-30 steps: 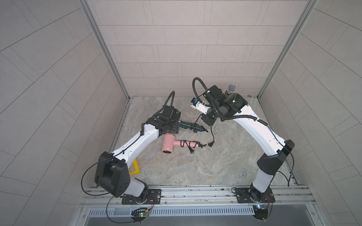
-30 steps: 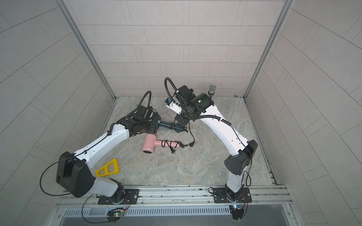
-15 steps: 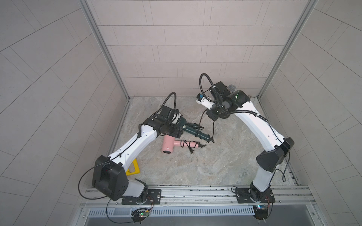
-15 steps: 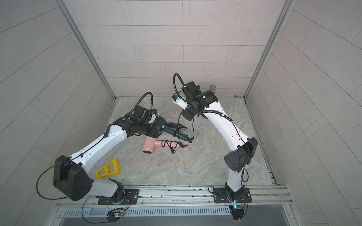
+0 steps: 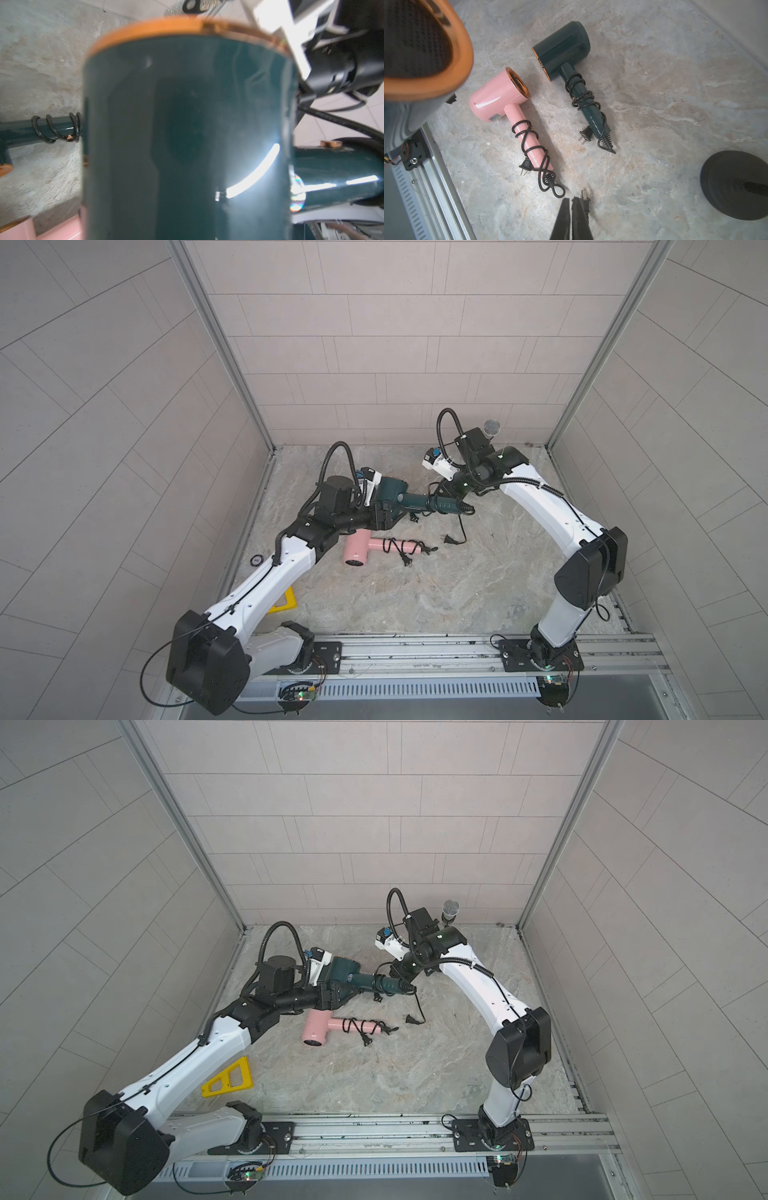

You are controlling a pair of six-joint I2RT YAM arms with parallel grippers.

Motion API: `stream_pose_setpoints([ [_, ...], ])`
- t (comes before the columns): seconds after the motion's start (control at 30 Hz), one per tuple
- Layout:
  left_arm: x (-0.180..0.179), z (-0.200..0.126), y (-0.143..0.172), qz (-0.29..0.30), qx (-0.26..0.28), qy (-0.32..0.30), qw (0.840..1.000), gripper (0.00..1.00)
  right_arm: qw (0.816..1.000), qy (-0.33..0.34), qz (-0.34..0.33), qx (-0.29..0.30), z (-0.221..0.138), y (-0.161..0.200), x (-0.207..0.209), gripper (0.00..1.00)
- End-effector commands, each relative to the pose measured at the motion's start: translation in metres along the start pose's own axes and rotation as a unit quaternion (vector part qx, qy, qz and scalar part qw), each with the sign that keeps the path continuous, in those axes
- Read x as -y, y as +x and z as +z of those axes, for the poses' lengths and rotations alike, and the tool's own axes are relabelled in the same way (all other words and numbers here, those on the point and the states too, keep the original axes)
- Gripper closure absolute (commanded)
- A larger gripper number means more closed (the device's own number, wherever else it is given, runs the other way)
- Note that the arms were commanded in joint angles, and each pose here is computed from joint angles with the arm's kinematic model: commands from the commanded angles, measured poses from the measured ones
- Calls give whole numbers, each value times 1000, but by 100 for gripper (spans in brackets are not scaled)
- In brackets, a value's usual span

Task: Wrap the cord around the hair dryer
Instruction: Wrap the power cord around the hair dryer.

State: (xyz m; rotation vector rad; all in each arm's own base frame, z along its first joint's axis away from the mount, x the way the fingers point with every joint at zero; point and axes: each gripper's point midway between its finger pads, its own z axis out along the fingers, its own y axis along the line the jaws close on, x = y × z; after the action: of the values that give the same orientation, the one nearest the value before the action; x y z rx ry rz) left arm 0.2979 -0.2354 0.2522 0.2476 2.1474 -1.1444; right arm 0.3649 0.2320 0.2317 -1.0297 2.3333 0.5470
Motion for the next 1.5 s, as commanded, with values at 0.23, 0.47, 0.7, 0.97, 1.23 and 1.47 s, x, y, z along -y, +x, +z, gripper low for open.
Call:
stream_pose_setpoints([
  [0.23, -2, -36, -83, -78, 221, -34, 972, 100, 988, -74, 87, 102, 18, 10, -16, 94],
  [0.47, -9, -24, -72, -125, 180, -41, 975, 100, 983, -89, 123, 104, 56, 40, -11, 86],
  [0.7, -30, -30, -61, -153, 175, -99, 968, 100, 981, -106, 148, 63, 78, 75, -12, 70],
  [0.97, -54, -37, -55, -179, 181, -158, 954, 100, 980, -71, 184, 26, 92, 108, 0, 100],
  [1.23, -98, -72, -55, -202, 251, -284, 903, 100, 977, 29, 173, -120, 78, 161, -23, 100],
  [1.47, -142, -102, -50, -168, 292, -418, 844, 100, 985, 3, 69, -157, 41, 154, -89, 100],
])
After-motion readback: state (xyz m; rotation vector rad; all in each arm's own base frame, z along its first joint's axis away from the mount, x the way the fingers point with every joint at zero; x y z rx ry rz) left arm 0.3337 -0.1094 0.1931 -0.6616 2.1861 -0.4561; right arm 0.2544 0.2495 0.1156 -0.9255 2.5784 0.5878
